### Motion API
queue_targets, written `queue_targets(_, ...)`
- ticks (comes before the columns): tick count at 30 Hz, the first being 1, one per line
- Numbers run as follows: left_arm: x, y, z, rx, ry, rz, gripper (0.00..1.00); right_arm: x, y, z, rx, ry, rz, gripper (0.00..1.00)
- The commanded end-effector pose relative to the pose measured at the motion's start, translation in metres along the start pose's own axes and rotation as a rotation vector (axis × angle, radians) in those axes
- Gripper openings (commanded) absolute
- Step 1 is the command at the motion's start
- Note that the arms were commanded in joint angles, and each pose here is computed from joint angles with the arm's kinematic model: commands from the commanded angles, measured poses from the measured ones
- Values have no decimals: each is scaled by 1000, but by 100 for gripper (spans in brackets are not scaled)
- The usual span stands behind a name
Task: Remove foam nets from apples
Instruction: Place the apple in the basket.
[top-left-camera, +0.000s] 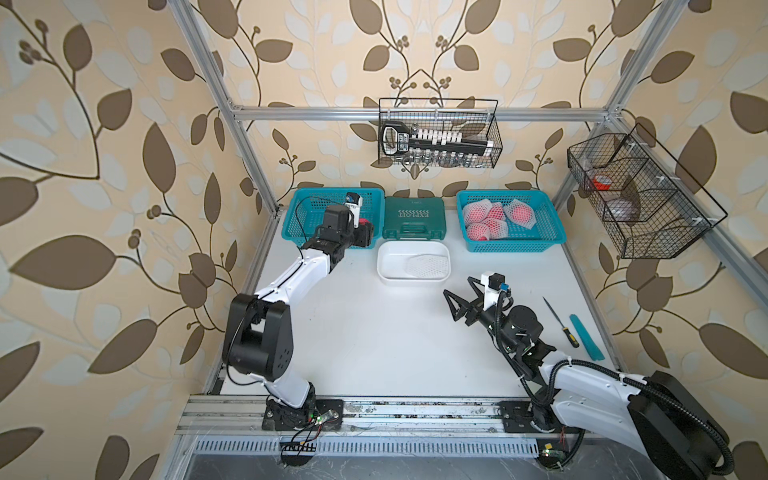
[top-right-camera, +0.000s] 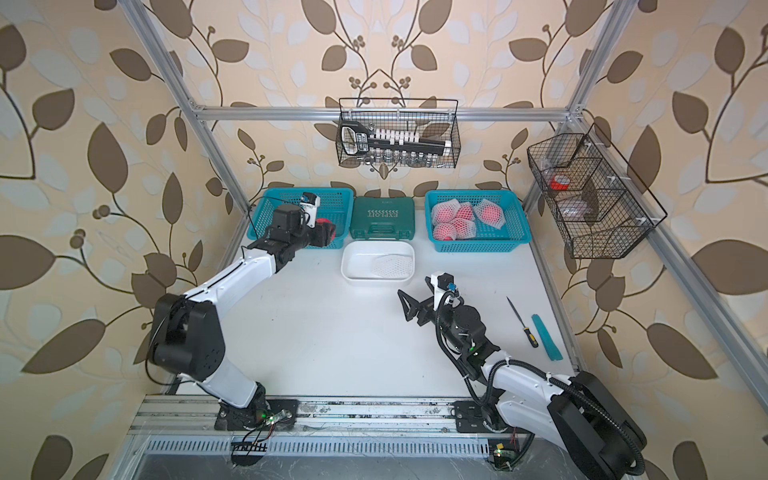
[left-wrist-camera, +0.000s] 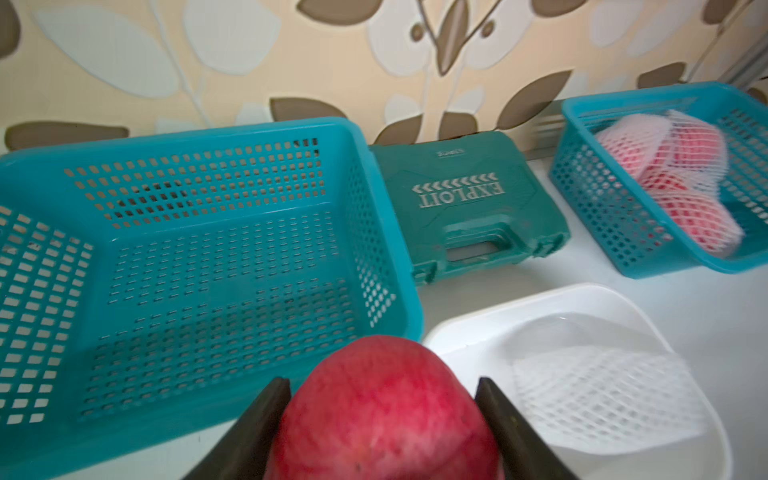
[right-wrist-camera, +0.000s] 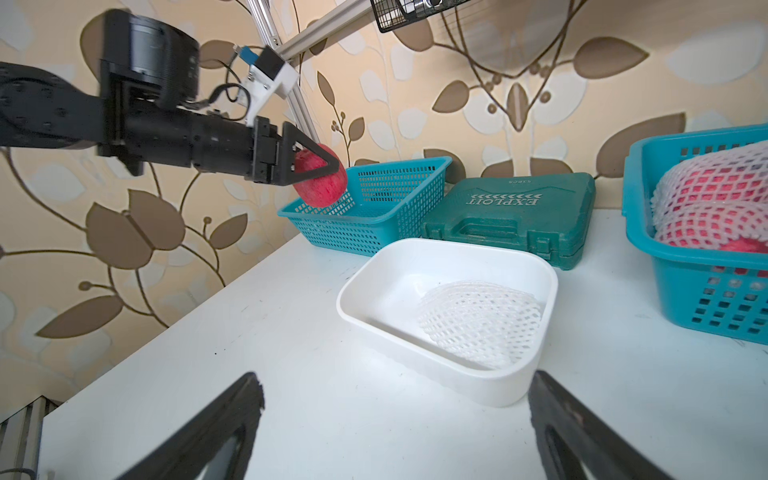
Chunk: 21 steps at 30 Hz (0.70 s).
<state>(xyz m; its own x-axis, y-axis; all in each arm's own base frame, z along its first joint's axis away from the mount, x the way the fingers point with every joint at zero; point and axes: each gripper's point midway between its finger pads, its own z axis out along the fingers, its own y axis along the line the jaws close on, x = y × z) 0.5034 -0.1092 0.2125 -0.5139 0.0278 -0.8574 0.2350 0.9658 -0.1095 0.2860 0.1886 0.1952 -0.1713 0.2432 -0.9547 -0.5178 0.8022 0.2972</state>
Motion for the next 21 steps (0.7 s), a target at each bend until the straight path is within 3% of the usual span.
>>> queue_targets(1,-24,9,23,30,9,-2,54,-2,-1,-3,12,-12,3,99)
queue_targets(11,-22,34,97,18,125,7,55,-8,-2,-9,20,-32,-5,99)
queue_targets(21,-1,37,129,31,165,-15,60,-8,-3,-9,24,-33,-1,99)
